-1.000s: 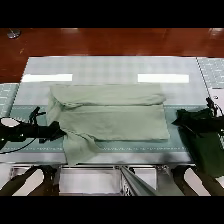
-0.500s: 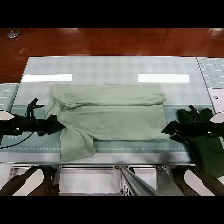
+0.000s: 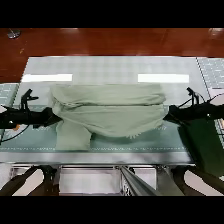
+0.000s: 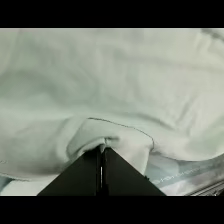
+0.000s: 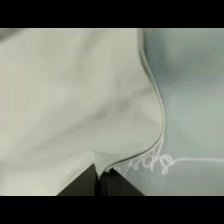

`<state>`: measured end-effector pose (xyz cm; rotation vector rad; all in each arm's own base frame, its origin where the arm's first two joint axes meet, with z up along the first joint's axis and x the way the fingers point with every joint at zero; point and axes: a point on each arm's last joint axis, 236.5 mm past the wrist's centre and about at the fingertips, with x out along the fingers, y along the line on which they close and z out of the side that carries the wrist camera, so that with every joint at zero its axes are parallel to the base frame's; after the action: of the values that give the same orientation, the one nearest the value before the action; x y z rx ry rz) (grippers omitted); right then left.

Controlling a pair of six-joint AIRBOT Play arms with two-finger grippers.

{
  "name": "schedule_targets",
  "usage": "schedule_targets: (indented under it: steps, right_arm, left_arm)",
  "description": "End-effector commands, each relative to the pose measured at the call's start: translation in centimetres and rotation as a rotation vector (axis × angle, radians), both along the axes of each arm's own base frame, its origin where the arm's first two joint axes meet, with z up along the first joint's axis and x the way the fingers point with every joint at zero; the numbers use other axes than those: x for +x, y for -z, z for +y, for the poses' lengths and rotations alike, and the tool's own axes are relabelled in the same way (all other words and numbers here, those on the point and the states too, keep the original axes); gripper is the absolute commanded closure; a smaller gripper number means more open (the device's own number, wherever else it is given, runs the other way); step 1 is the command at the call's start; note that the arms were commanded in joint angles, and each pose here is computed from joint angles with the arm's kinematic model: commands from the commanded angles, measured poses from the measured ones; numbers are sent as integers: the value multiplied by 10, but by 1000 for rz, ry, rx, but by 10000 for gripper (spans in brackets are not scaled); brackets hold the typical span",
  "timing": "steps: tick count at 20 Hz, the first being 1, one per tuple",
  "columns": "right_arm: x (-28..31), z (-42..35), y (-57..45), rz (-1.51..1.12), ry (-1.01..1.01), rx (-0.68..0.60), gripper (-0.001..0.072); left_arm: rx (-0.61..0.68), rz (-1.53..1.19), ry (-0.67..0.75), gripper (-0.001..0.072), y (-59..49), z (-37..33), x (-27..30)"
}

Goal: Fold the shirts.

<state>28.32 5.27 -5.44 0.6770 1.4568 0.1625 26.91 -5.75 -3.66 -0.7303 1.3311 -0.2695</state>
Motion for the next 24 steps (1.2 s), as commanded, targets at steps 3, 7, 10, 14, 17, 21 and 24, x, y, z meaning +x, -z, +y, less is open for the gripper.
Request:
schedule_targets:
  steps: [3, 7, 10, 14, 17, 21, 24]
  right_arm:
    - [64, -16, -37, -144, -24, -21, 691]
    - [130, -18, -36, -207, 9, 36, 690]
    - [166, -12, -21, -198, -1, 65, 690]
    - [198, -17, -1, -167, 37, 79, 690]
    - [203, -16, 8, -145, 39, 91, 689]
    - [191, -30, -8, -142, -23, 90, 86]
    - [166, -92, -5, -57, 40, -16, 86]
  left_arm:
    - [62, -148, -39, 685, -44, 27, 61]
    - [37, -102, -4, 685, -32, 21, 121]
    - [2, -54, 42, 685, -22, 10, 170]
    - [-33, 11, 46, 685, -4, 7, 213]
    - [-35, 17, 37, 685, 9, 5, 228]
    - [-11, 101, 102, 4, 15, 16, 204]
    - [163, 226, 95, 5, 11, 85, 165]
